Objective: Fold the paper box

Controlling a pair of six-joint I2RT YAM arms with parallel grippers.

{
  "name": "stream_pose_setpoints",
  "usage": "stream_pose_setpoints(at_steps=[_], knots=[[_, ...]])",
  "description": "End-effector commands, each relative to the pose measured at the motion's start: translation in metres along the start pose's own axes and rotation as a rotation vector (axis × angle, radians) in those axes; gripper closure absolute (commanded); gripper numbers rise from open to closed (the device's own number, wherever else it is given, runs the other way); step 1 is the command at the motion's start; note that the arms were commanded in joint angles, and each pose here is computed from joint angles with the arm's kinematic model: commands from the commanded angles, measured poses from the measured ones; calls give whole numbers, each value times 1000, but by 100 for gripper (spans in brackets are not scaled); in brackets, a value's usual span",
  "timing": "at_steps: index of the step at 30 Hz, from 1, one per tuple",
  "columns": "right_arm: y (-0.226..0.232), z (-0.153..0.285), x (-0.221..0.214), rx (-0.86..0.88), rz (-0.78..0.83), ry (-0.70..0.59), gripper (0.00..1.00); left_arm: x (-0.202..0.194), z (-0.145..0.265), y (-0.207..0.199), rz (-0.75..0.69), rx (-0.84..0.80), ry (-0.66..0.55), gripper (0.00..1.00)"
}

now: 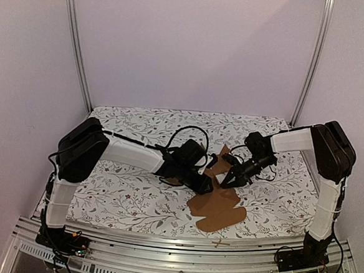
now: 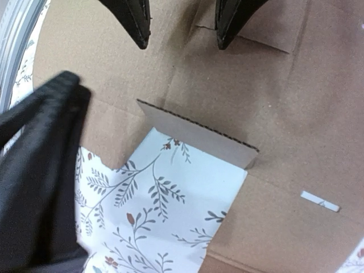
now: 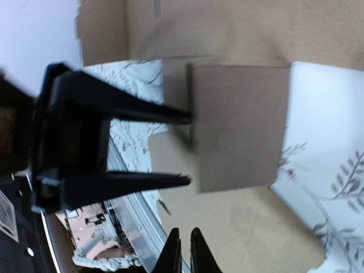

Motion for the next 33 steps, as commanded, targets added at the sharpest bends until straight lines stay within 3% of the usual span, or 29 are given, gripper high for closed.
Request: stream_pose_setpoints(at_steps=[1, 5, 12, 17, 22, 26, 33], knots=[[54, 39, -23, 33, 256, 4, 92, -114, -17, 54, 17, 128, 425, 60], [59, 52, -28, -2, 440, 14, 90, -117, -14, 47, -65, 73, 433, 62], [50, 65, -7, -231, 659, -30, 94, -120, -3, 38, -253, 1, 431, 65], [42, 73, 9, -386, 759, -71, 95, -87, 2, 29, -303, -5, 326, 63], [39, 70, 20, -441, 869, -70, 96, -30, 37, 2, -276, -43, 113, 61], [39, 57, 28, -454, 902, -44, 98, -8, 66, -2, -216, -38, -55, 56], [43, 17, 26, -466, 960, 42, 99, -40, 71, 30, -31, 57, -42, 57]])
Point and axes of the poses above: each gripper's point midway between its finger pads, its own z axis back along the fingers, its own y axis along the line the jaws close on, x = y × z, the point moved 5 cm from there along z, back along the fingers, and after that the axes turned 4 degrees about -z, right-handed, at the moved point
